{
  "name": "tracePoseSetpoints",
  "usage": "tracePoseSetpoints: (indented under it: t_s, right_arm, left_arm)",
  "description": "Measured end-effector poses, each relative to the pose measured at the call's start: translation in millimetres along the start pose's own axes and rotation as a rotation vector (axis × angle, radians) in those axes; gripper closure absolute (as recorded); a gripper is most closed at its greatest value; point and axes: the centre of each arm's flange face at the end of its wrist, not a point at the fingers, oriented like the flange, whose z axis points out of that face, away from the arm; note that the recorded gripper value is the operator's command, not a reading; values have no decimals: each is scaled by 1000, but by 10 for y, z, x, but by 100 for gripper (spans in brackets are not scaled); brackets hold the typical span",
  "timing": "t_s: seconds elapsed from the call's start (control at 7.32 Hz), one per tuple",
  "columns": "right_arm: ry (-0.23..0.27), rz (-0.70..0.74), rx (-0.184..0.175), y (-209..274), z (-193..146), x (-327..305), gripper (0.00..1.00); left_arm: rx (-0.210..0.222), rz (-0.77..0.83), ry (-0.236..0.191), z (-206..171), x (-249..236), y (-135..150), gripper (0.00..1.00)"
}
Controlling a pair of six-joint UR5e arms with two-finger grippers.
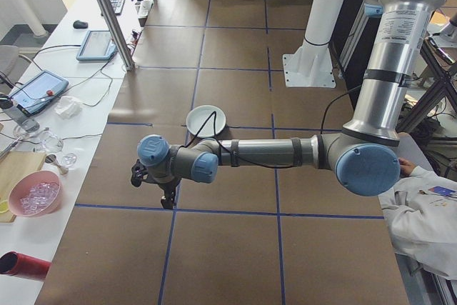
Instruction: Stack plate in center
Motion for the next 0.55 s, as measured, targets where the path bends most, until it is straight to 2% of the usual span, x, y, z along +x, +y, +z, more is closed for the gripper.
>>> tracePoseSetpoints:
  t_s: [0.27, 0.55]
  right_arm:
    - [0, 0, 0, 0, 1, -1, 0]
    - [0, 0, 0, 0, -2, 1, 0]
  left_arm:
    - [-4, -30, 26, -331, -311, 128, 0]
    - [19, -15, 44, -494, -218, 271, 0]
